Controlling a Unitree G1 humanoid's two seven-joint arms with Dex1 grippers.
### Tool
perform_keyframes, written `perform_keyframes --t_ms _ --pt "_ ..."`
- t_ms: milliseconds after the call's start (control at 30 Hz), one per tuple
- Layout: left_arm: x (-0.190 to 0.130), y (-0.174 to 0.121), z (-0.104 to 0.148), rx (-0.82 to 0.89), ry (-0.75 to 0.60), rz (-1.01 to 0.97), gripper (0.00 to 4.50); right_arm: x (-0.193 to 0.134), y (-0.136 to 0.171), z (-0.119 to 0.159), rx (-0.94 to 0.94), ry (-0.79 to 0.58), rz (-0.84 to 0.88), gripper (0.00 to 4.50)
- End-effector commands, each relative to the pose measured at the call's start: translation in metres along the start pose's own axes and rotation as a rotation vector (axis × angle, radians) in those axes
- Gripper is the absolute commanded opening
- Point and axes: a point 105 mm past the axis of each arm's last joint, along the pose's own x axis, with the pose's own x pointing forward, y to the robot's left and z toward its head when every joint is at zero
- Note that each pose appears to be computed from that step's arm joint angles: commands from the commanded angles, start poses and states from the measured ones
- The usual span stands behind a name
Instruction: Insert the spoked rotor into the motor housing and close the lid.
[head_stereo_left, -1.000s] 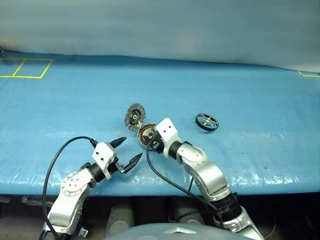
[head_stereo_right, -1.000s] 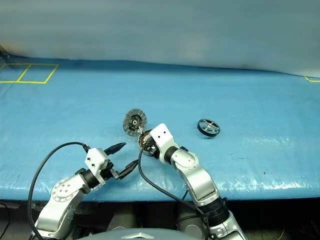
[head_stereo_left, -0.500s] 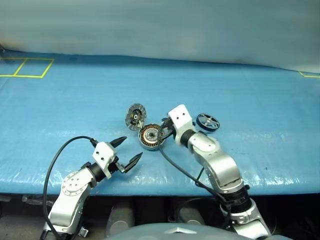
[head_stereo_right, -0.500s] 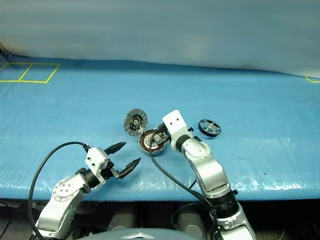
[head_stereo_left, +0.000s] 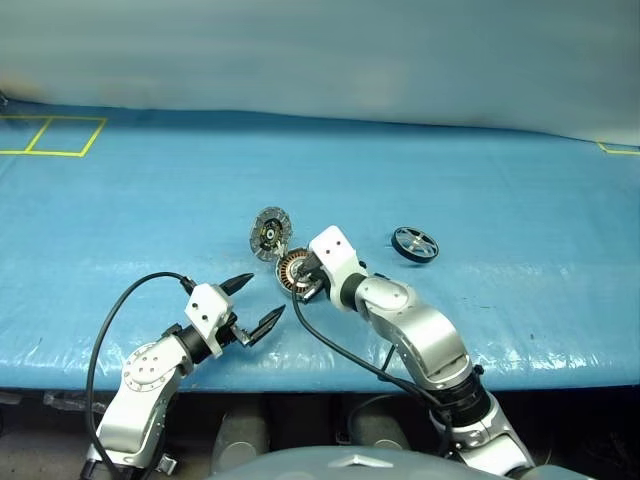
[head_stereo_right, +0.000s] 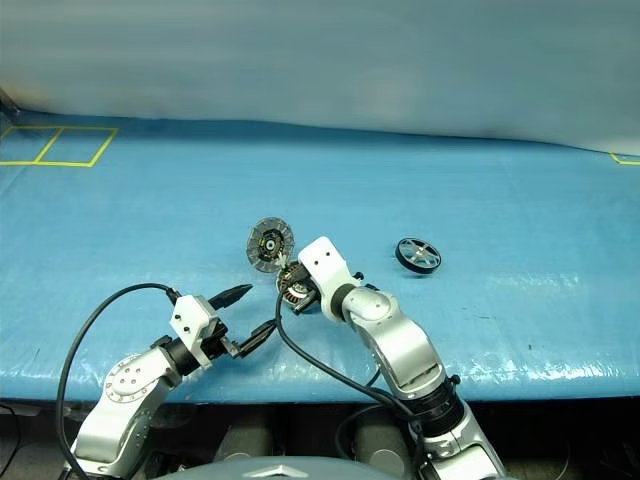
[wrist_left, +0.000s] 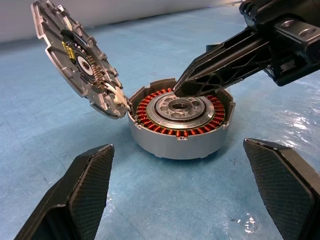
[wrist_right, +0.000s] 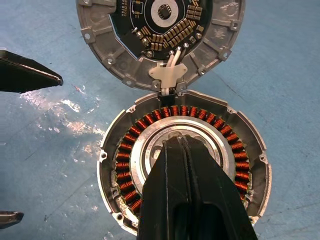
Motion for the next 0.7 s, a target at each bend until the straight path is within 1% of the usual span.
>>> perform_keyframes --t_ms 33,333,467,533,600,700 --pt "0.000 0.001 0.004 0.004 -0.015 0.003 4.50 0.004 0.004 0.010 -0.009 -0.032 0.014 0.03" --pt "-0.002 0.001 0.003 0.004 -0.014 0.012 4.50 0.008 0.002 -0.003 -0.016 0.021 0.015 0.03" --pt "-0.001 0.002 0.004 0.007 -0.016 0.014 4.50 0.007 0.001 -0.004 -0.040 0.034 0.017 0.03" --pt "-0.001 0.002 0.004 0.007 -0.017 0.014 4.50 0.004 0.000 0.003 -0.042 0.009 0.021 0.03" --pt "-0.001 0.002 0.004 0.007 -0.017 0.012 4.50 -0.005 -0.005 0.021 -0.023 -0.064 0.026 0.03" --pt "-0.001 0.001 0.004 0.004 -0.015 0.010 4.50 -0.024 -0.023 0.041 -0.026 -0.129 -0.001 0.03"
